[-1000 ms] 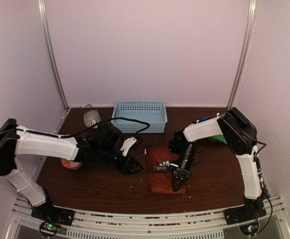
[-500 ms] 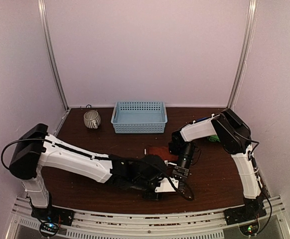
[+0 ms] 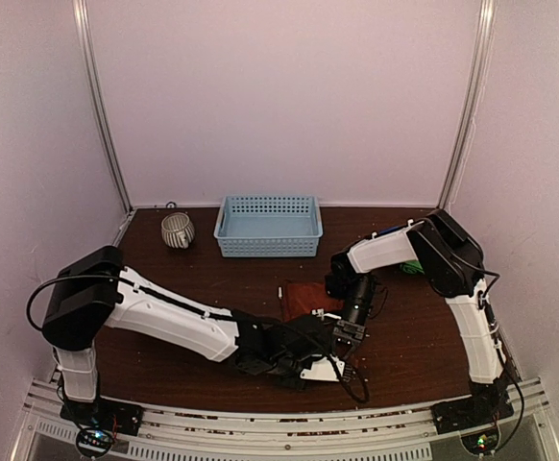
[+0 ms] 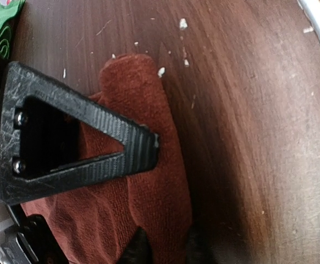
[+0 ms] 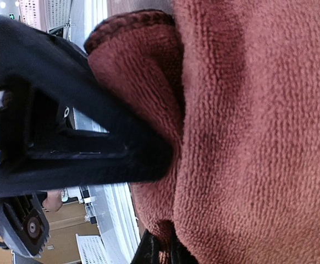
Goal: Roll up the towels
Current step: Roll the towel at the center of the board.
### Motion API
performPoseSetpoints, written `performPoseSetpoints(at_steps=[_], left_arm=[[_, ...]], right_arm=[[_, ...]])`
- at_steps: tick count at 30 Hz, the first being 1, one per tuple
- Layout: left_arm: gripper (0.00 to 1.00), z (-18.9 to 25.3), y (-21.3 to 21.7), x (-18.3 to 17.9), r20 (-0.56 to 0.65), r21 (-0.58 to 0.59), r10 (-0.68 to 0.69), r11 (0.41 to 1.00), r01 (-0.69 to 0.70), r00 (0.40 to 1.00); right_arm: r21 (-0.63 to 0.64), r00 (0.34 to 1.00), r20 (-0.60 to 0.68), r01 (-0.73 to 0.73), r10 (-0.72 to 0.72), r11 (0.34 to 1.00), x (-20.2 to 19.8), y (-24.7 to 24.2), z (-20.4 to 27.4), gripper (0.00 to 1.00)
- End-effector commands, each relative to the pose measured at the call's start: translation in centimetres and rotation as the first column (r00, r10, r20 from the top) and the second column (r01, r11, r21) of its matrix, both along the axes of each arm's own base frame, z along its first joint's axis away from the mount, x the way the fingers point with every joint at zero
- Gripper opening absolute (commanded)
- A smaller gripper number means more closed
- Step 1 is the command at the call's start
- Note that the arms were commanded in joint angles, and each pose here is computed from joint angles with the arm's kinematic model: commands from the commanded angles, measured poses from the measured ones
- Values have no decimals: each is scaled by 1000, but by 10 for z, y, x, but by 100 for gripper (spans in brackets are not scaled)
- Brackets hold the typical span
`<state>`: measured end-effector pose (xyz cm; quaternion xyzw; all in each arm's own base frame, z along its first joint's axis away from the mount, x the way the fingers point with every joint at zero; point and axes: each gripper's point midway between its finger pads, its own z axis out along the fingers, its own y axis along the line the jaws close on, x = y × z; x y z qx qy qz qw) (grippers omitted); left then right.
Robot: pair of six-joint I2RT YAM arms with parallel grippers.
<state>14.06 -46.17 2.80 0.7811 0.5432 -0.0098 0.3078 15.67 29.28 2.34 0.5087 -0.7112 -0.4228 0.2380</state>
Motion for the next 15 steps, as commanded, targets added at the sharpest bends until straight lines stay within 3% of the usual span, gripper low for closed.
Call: performPoseSetpoints(at_steps=[1,5,9,10,13,15], left_arm=[[11,-8,0,7,15,33,37,999,-37,999],[1,-2,-1,-3,-64,27,47,999,-45,997],[0,7,-3,-14,-238,14,69,998,-68,969],[0,8,-3,-17,-293,11,73,997,-73,953],[0,9,-3,-16,-459,-10,99,993,-116,883],[0,10,-6,-14,-606,-31,94,989,-142,790]], right_arm=[[5,994,89,-62,62,998,8,-7,-10,8],[73,970,240,-58,39,996,27,-1,36,28],[147,902,421,39,-98,988,71,-4,100,35],[167,875,459,86,-155,982,84,-6,117,41],[277,745,576,212,-338,937,117,-18,180,43],[332,628,657,256,-417,908,133,-27,220,44]])
